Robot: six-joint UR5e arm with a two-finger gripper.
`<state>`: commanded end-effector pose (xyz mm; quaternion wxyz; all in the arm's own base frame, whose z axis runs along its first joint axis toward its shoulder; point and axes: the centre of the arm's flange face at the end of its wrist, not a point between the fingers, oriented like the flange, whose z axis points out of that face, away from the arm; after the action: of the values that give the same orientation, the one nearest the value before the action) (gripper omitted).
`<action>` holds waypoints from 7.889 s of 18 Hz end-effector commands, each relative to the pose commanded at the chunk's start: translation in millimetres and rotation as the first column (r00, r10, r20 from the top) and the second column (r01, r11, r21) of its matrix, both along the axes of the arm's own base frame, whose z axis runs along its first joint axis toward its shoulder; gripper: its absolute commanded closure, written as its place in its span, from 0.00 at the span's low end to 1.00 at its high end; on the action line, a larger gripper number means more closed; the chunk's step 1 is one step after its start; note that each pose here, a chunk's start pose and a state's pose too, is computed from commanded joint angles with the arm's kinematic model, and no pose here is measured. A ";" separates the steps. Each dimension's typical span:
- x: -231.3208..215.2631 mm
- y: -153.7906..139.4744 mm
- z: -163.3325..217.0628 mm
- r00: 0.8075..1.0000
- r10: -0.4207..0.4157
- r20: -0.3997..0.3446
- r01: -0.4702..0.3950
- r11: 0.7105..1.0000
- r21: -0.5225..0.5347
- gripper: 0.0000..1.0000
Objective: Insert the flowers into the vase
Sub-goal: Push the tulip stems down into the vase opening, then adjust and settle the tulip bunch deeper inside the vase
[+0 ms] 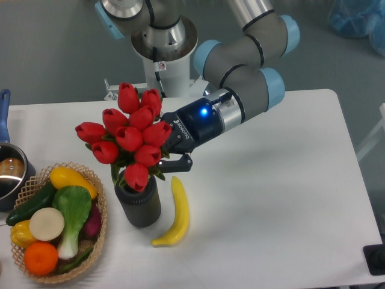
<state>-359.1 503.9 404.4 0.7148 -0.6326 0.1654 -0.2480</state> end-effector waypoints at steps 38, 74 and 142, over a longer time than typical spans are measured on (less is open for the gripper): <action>20.6 -5.0 -63.5 0.998 0.000 0.065 -0.001 1.000 0.018 0.66; 19.0 -15.1 -124.5 0.995 0.037 0.093 -0.037 0.999 -0.004 0.65; 22.4 -16.7 -172.9 0.997 0.056 0.049 -0.055 0.998 -0.006 0.23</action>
<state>-336.7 487.2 231.4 0.7239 -0.6322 0.1296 -0.2439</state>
